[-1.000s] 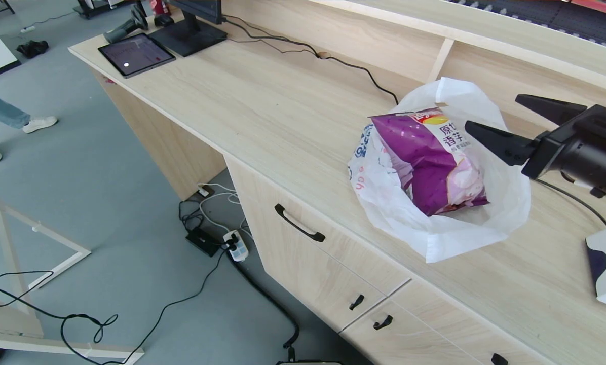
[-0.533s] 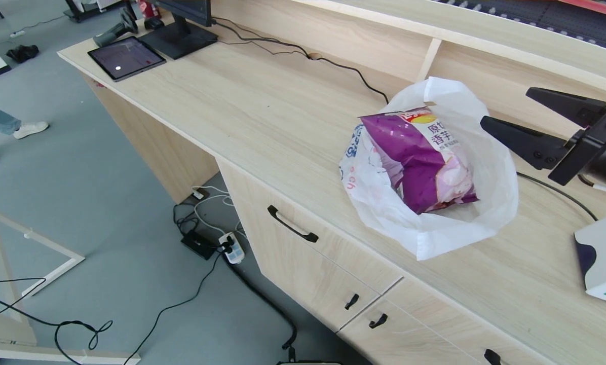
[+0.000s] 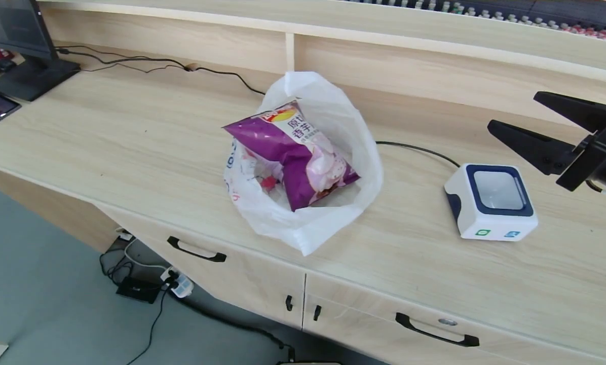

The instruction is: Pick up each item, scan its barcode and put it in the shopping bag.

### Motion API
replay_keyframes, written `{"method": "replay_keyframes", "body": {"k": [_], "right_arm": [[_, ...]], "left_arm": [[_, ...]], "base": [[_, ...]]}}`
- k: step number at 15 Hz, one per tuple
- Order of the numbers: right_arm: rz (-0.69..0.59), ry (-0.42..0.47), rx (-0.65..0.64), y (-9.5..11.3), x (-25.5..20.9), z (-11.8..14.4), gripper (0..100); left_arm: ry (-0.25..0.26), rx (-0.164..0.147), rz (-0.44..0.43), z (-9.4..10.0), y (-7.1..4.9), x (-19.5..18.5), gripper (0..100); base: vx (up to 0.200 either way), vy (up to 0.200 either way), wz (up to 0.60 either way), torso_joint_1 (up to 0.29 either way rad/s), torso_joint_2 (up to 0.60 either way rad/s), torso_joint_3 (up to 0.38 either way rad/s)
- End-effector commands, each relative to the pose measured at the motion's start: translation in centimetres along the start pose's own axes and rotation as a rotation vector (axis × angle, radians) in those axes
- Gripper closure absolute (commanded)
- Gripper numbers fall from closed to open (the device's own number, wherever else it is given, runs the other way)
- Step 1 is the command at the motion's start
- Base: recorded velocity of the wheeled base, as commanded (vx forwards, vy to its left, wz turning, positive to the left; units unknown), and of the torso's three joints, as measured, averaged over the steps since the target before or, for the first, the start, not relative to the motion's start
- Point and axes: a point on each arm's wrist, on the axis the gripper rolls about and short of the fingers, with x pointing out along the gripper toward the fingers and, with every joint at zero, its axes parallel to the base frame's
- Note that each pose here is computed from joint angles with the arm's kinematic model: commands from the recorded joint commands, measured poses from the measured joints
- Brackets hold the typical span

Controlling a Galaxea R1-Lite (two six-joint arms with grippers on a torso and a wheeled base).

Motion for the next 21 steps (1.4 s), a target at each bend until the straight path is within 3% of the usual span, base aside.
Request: {"method": "replay_keyframes", "body": {"k": [1,5,7,10,12,17,21], "right_arm": [[-0.005,-0.007,-0.004,0.0,-0.2,0.2,0],[-0.124,0.054,-0.026,-0.6,-3.9,-1.0,0],[-0.207,0.091,-0.038,-0.9,-6.1,-1.7,0],[-0.376,0.235,-0.005,-1.2,-10.1,-5.0,0],[-0.474,0.254,-0.011,-2.0,-11.3,-5.5,0],[-0.466,0.292,0.092,-1.2,-12.1,-7.9,0],[-0.390,0.217,0.127,-3.5,-10.4,-9.3,0]], "left_arm": [[0.000,0.000,0.000,0.0,0.0,0.0,0],[0.000,-0.002,0.000,0.0,0.0,0.0,0],[0.000,-0.002,0.000,0.0,0.0,0.0,0],[0.000,-0.003,0.000,0.0,0.0,0.0,0],[0.005,-0.003,0.000,-0.1,0.0,0.0,0],[0.005,-0.006,0.000,-0.1,0.0,0.0,0],[0.002,-0.006,0.000,0.0,0.0,0.0,0]], "base": [[0.000,0.000,-0.60,0.002,0.00,-0.002],[0.000,0.000,-0.60,0.004,0.00,0.010],[0.000,0.000,0.00,0.000,0.00,0.000],[0.000,0.000,0.00,0.000,0.00,0.000],[0.000,0.000,0.00,0.000,0.00,0.000],[0.000,0.000,0.00,0.000,0.00,0.000],[0.000,0.000,0.00,0.000,0.00,0.000]]}}
